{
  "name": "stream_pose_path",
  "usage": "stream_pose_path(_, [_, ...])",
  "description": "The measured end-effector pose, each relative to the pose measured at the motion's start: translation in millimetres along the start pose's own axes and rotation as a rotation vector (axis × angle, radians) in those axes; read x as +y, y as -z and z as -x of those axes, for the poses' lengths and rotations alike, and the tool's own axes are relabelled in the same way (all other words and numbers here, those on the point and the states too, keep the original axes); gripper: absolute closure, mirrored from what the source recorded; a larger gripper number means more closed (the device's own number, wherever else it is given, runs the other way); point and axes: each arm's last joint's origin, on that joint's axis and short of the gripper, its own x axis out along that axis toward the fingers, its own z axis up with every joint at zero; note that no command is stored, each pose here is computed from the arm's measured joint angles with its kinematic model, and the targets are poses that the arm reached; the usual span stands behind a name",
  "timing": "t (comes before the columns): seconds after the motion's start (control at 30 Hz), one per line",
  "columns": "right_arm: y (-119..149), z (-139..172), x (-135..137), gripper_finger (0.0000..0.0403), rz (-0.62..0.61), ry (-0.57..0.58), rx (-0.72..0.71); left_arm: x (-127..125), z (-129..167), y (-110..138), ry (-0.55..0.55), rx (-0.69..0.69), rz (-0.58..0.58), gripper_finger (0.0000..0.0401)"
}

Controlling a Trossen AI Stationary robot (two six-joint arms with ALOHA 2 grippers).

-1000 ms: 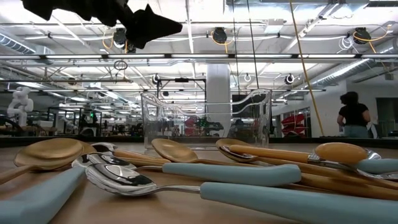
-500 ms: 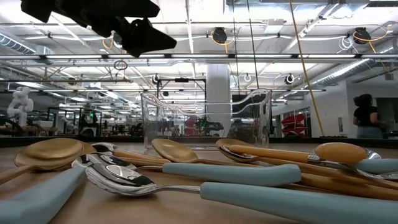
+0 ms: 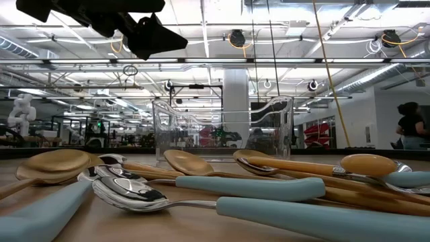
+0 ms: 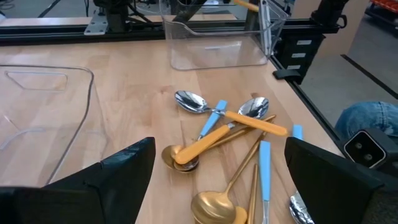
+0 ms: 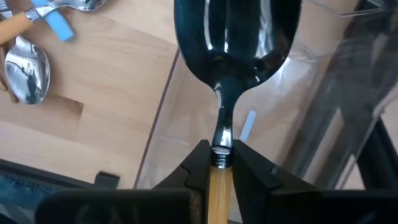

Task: Sort silverware by color (type)
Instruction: Put the yellow spoon into the bottom right transparent bin

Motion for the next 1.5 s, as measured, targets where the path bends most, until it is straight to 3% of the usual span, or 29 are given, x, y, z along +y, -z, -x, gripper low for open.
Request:
stream_pose_path(0.8, [9.6, -51.5, -6.9, 0.0362, 0.017, 0.048, 0.027, 0.1, 0.0, -0.5, 0.000, -0.004, 0.017, 0.0045])
stream_pose_path(1.5, [11.2, -89.8, -4.6, 0.0362, 0.018, -0.019, 0.076, 0.1, 0.0, -0.5, 0.000, -0.005, 0.019, 0.0045])
